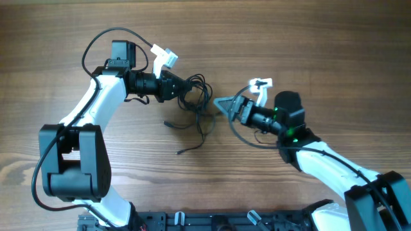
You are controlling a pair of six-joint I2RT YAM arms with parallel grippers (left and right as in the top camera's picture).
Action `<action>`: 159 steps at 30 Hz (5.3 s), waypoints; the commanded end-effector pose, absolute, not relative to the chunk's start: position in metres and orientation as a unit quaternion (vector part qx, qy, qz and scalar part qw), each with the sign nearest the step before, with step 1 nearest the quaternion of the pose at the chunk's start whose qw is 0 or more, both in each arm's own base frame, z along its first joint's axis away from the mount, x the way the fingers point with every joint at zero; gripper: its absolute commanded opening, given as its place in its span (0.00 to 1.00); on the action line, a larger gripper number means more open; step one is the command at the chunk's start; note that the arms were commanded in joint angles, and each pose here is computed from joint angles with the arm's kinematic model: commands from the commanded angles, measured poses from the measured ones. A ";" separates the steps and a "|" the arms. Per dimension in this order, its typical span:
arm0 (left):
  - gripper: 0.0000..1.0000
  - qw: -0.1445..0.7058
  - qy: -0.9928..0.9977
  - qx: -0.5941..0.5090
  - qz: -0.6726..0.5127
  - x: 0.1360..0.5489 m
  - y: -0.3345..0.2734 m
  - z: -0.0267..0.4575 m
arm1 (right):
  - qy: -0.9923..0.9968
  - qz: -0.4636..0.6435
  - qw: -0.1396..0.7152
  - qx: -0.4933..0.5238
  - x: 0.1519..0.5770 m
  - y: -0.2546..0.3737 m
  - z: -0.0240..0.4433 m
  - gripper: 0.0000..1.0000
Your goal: Untangle cables
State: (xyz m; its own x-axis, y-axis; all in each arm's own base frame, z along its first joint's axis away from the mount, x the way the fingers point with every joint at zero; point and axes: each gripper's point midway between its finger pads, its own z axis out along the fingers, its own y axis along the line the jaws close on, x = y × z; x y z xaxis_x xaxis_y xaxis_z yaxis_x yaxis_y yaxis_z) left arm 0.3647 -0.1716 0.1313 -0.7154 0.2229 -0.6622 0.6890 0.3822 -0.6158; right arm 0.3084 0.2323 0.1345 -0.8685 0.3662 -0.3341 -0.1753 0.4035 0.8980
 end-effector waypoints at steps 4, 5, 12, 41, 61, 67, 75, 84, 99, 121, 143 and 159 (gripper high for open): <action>0.04 0.234 0.814 0.228 -0.480 0.380 -0.168 0.131 | 0.816 0.532 0.206 0.090 0.306 0.215 0.120 0.99; 0.04 0.223 0.826 0.199 -0.477 0.383 -0.166 0.129 | 0.823 0.519 0.204 0.102 0.307 0.212 0.113 1.00; 0.04 0.214 0.831 0.183 -0.480 0.383 -0.166 0.129 | 0.831 0.501 0.221 0.095 0.310 0.208 0.108 1.00; 1.00 0.217 0.850 0.177 -0.446 0.389 -0.159 0.118 | 0.849 0.471 0.213 0.111 0.308 0.200 0.092 1.00; 1.00 0.217 0.850 0.177 -0.446 0.389 -0.159 0.118 | 0.849 0.471 0.213 0.111 0.308 0.200 0.092 1.00; 1.00 0.217 0.850 0.177 -0.446 0.389 -0.159 0.118 | 0.849 0.471 0.213 0.111 0.308 0.200 0.092 1.00; 1.00 0.217 0.850 0.177 -0.446 0.389 -0.159 0.118 | 0.849 0.471 0.213 0.111 0.308 0.200 0.092 1.00; 1.00 0.217 0.850 0.177 -0.446 0.389 -0.159 0.118 | 0.849 0.471 0.213 0.111 0.308 0.200 0.092 1.00; 0.91 0.183 0.856 0.160 -0.456 0.376 -0.160 0.115 | 0.849 0.471 0.213 0.111 0.308 0.200 0.092 1.00; 0.53 0.188 0.964 -0.076 -0.175 0.411 -0.138 0.057 | 0.875 0.424 0.151 0.180 0.291 0.187 0.060 1.00; 0.05 0.149 0.974 -0.027 -0.165 0.396 -0.165 0.023 | 0.880 0.304 0.365 0.010 0.339 0.163 0.076 0.73; 0.33 0.102 0.979 0.001 -0.175 0.366 -0.170 0.005 | 0.864 0.334 0.374 -0.036 0.344 0.191 0.066 0.73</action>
State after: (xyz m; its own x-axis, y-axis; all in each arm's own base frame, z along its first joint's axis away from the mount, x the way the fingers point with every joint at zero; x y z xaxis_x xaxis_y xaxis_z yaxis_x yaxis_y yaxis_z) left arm 0.3786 -0.1652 0.0151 -0.9701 -0.0705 -0.2323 0.0131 0.9402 -0.3403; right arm 0.3442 0.1813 0.0733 -0.7136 0.2216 -0.6645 -0.2722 0.7863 0.5546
